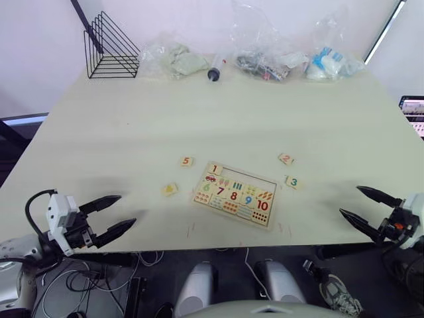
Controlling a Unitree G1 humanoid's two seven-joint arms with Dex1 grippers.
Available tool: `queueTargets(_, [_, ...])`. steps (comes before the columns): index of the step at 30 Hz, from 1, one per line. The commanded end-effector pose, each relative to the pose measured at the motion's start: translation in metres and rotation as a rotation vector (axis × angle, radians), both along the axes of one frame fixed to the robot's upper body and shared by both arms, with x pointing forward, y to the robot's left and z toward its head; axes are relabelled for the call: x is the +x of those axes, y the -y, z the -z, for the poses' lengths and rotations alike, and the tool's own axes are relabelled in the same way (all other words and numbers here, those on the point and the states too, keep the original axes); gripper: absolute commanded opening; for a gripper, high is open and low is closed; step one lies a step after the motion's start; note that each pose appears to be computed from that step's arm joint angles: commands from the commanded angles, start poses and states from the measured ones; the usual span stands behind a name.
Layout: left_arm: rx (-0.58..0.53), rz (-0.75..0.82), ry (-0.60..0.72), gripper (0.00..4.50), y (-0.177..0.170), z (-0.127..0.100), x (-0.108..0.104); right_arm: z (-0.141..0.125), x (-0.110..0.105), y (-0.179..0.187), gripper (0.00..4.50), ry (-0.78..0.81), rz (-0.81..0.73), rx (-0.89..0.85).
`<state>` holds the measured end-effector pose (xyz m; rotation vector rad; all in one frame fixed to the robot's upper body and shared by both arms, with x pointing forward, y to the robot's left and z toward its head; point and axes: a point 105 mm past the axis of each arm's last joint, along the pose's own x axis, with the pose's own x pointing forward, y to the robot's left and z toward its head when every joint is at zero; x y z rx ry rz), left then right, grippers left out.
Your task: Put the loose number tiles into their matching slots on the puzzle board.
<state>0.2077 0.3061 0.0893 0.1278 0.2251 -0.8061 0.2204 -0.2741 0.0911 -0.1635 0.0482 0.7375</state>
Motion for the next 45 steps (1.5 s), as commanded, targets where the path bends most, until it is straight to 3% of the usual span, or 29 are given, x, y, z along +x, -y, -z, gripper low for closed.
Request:
queueTargets(1, [0.001,-0.016,0.04,4.5,-0.007,-0.009,-0.001,-0.01,0.002,0.002,4.47,0.049,-0.002,-0.01])
queueTargets(35, [-0.045,-0.09,0.149,4.5,0.003,-0.012,0.018,-0.006,0.001,-0.009,4.47,0.044,-0.054,0.011])
queueTargets(45, [-0.051,-0.091,0.143,4.5,0.01,-0.008,0.016,-0.006,0.001,-0.013,4.47,0.05,-0.047,0.021])
